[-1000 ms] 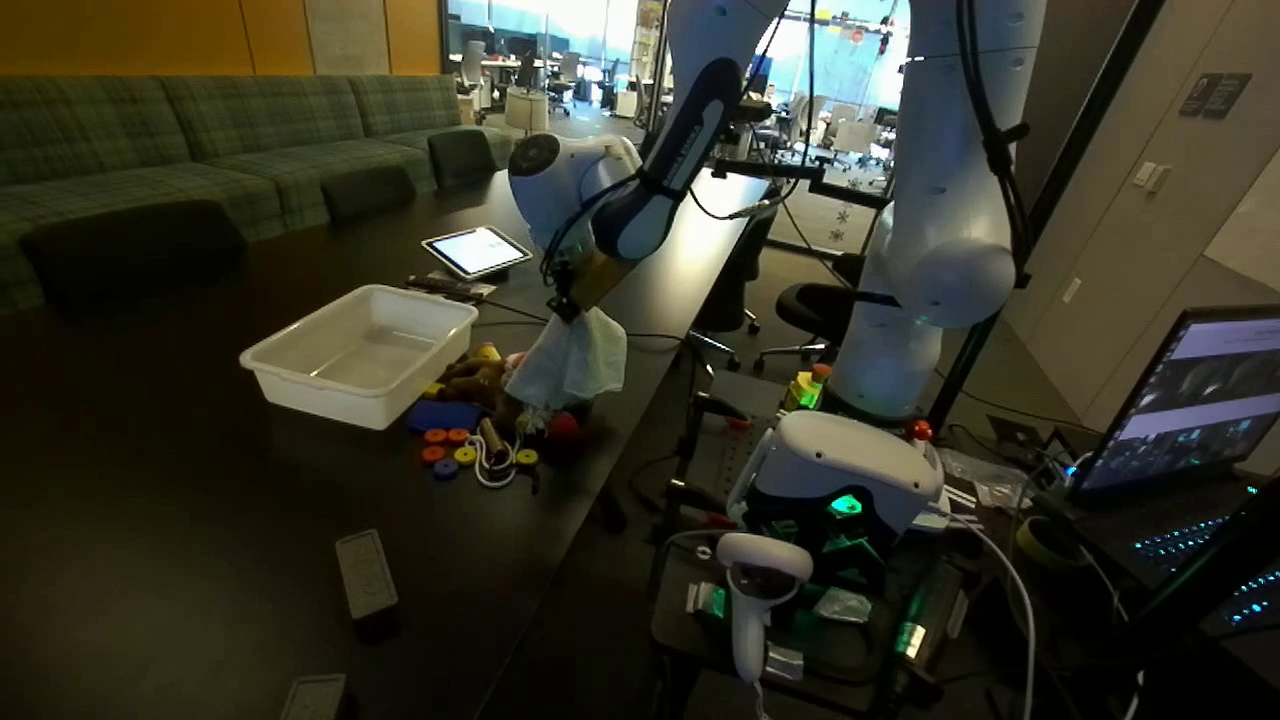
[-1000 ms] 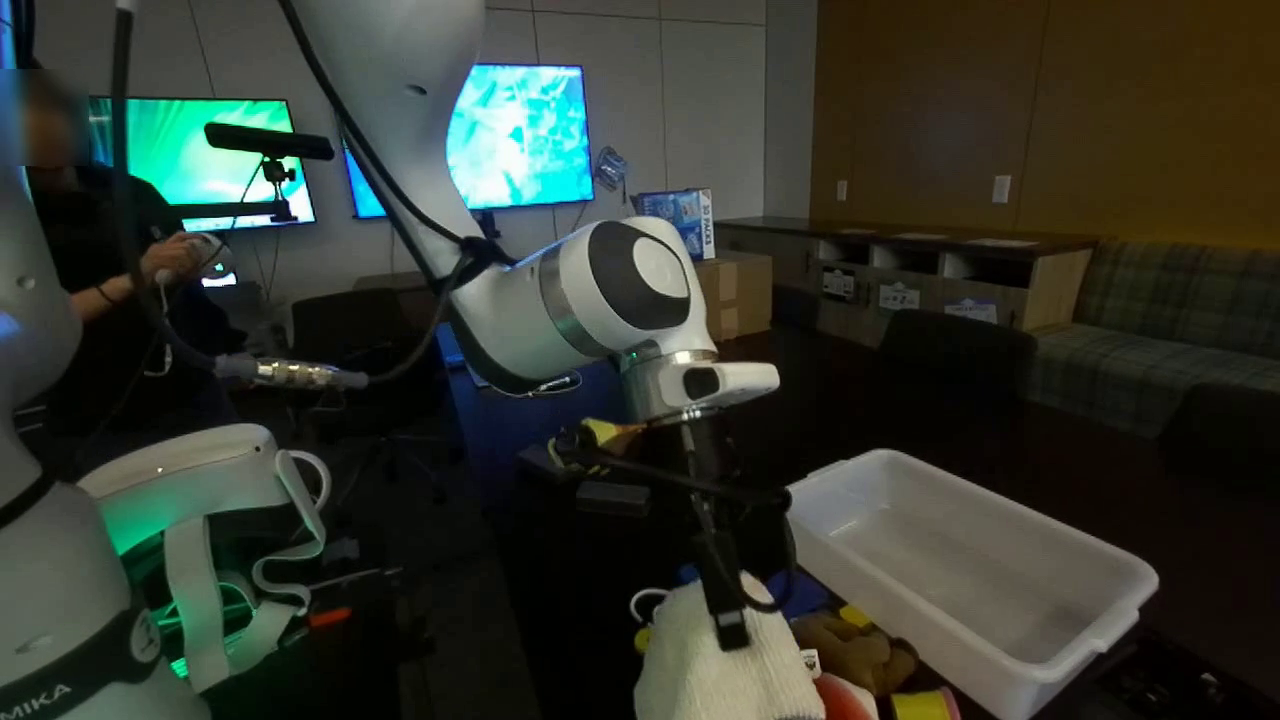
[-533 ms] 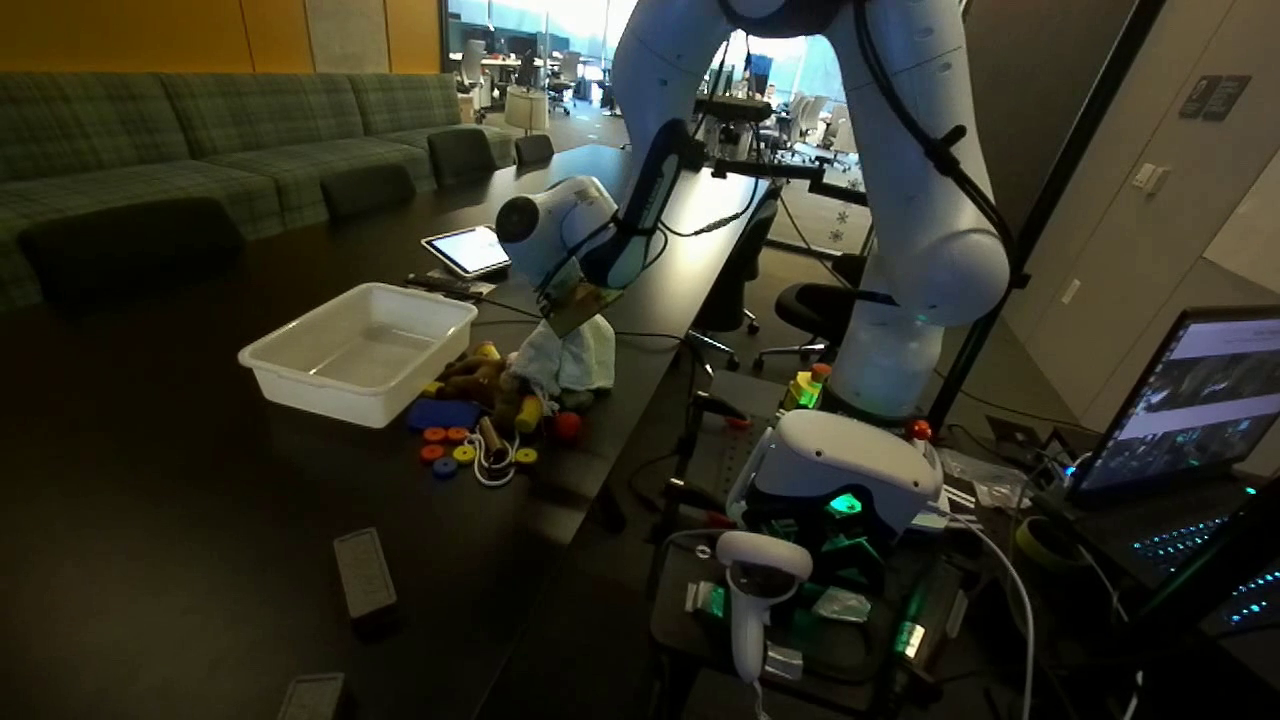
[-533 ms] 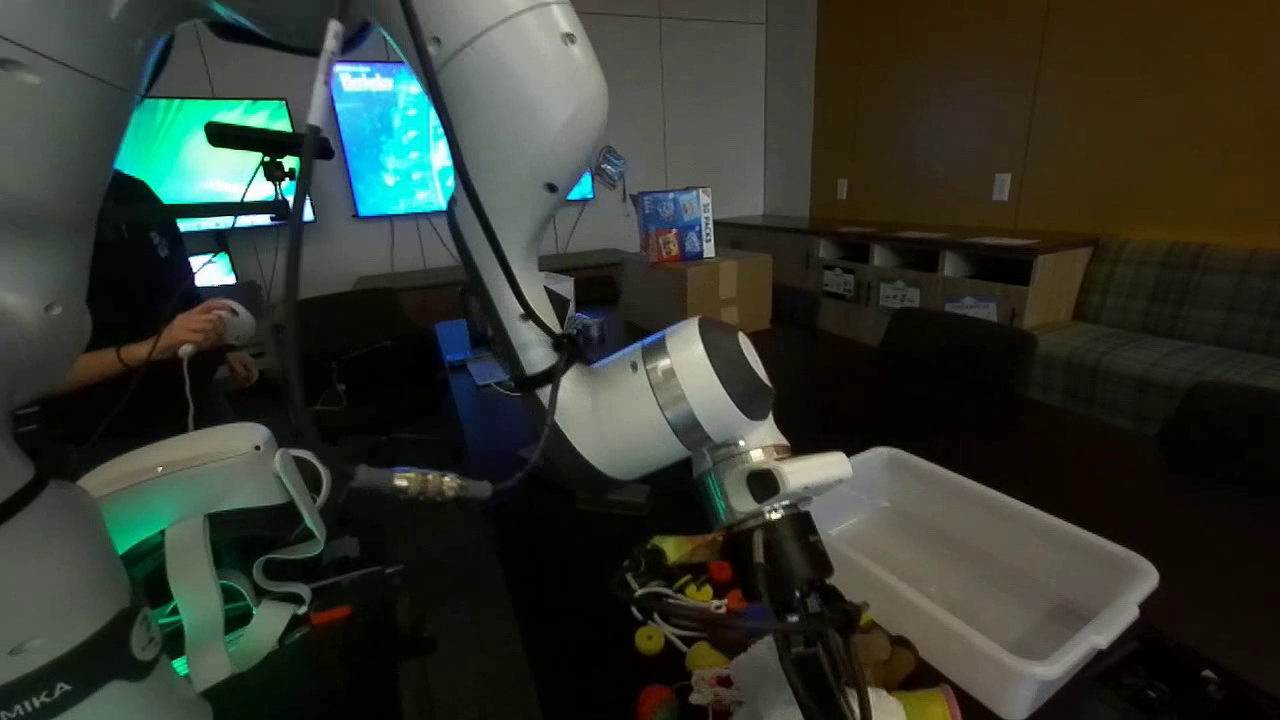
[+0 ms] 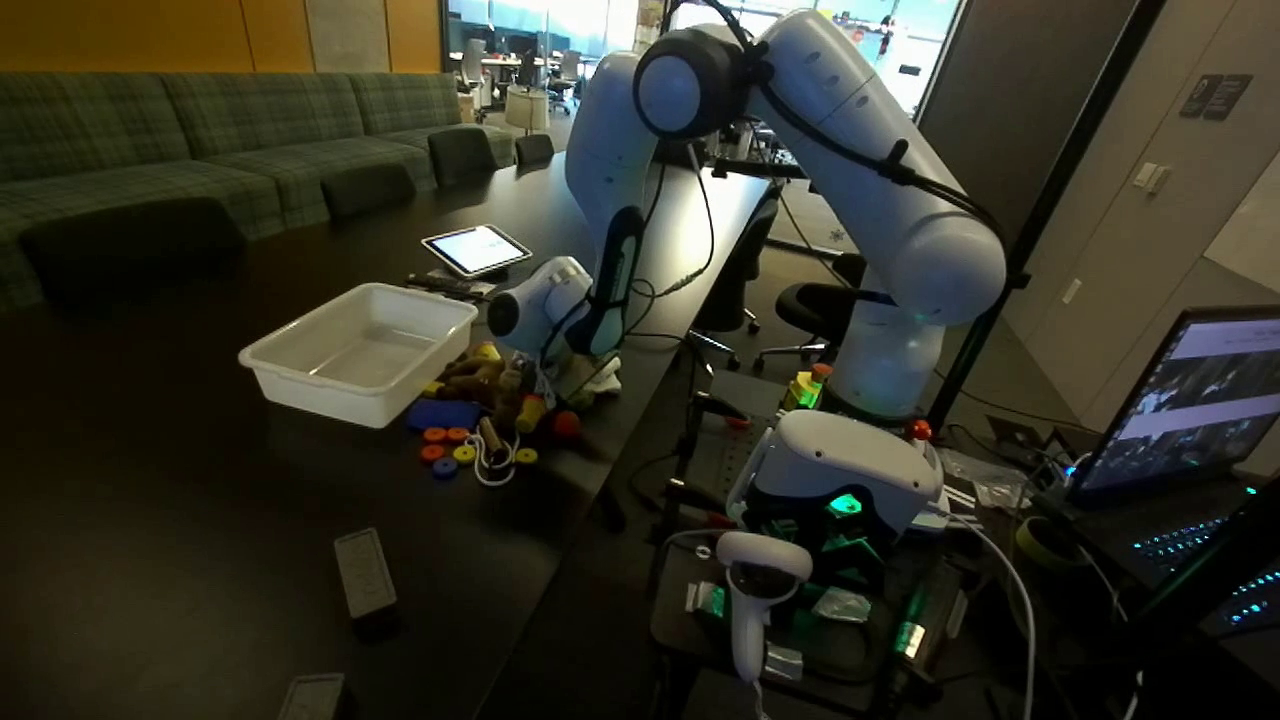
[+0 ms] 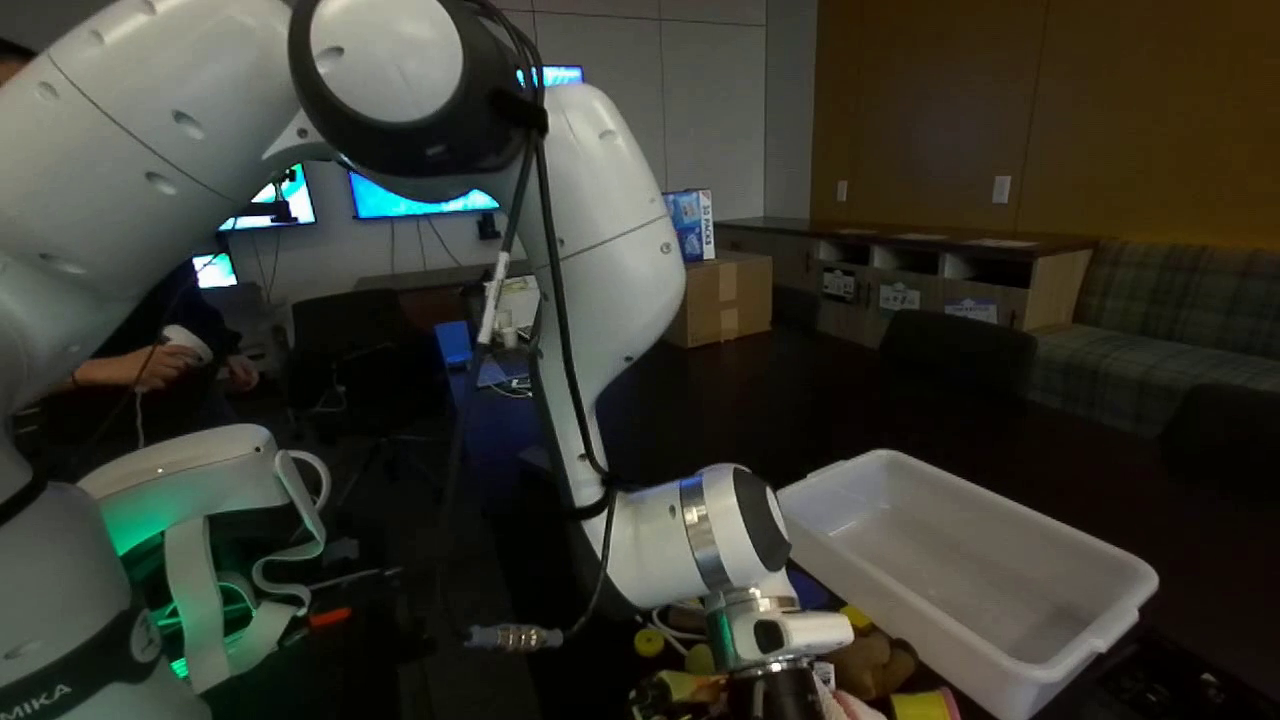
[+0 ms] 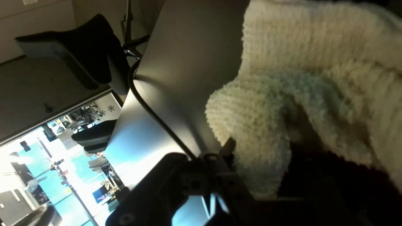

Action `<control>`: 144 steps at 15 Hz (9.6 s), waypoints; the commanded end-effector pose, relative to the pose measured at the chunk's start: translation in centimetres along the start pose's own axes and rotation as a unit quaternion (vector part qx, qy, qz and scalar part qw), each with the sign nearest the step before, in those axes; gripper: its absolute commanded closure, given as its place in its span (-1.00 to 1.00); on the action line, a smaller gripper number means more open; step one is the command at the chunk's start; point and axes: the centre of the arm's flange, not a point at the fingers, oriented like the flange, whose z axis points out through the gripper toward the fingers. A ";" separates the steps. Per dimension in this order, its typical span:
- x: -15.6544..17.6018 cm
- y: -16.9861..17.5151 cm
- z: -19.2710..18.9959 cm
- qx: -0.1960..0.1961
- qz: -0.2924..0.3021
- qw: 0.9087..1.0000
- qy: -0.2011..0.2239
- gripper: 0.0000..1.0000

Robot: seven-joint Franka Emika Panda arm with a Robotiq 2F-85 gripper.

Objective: Pick up the cloth and move the objects on the table with the cloth, then put the cloth in the box

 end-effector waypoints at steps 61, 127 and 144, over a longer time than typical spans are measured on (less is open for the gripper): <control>-11.6 2.9 -38.3 0.326 -0.331 0.882 0.085 0.68; -15.4 -20.7 -42.9 0.242 -0.131 0.961 0.026 0.70; -7.5 -2.1 -43.7 0.272 -0.014 0.955 0.115 0.69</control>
